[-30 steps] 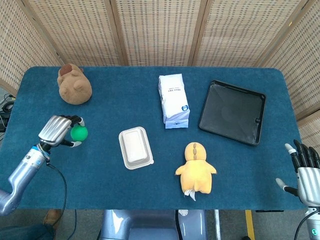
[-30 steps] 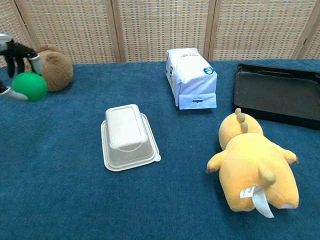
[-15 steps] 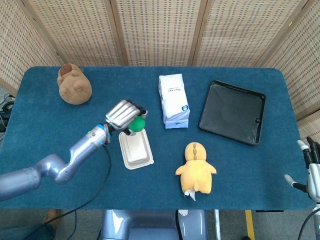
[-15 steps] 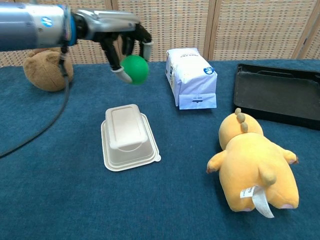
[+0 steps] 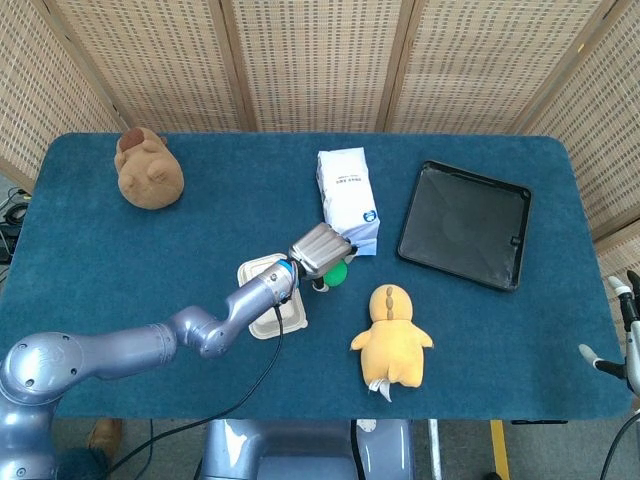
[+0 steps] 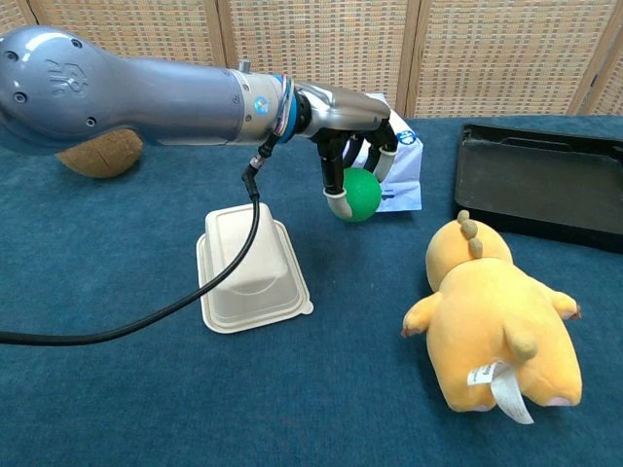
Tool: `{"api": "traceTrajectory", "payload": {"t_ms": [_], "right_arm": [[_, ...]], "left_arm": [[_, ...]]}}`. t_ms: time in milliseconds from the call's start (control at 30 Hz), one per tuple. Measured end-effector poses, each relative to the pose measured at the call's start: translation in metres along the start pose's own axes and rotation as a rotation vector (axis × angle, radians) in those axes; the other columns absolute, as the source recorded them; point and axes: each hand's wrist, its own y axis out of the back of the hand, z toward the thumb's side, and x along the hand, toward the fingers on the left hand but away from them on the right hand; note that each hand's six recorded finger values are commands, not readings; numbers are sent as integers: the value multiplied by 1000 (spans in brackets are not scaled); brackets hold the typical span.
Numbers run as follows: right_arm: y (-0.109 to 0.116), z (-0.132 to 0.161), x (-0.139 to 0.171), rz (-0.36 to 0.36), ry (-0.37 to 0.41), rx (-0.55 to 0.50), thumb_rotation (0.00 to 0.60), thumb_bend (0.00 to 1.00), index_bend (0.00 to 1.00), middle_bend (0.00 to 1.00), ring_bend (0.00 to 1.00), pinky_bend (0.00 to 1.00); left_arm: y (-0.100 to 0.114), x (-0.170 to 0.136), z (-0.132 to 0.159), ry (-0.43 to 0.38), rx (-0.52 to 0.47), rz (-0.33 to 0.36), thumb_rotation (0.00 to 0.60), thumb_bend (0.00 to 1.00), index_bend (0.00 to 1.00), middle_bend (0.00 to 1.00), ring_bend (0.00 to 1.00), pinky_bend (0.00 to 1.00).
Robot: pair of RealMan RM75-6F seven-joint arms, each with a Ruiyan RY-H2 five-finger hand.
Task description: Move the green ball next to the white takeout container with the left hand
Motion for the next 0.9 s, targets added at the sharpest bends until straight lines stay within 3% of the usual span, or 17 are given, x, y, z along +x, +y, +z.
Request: {"api": "traceTrajectory", "payload": {"t_ms": [433, 900], "right_arm": [[3, -5, 1, -6, -16, -11, 600, 0, 98, 0, 0, 0], [3, -5, 0, -5, -15, -14, 600, 0, 99, 0, 0, 0]], "left_arm": [[-31, 15, 0, 51, 58, -98, 600, 191, 480, 470, 445, 378], [-43, 10, -7, 86, 86, -144, 600, 191, 464, 466, 438, 296]]}}
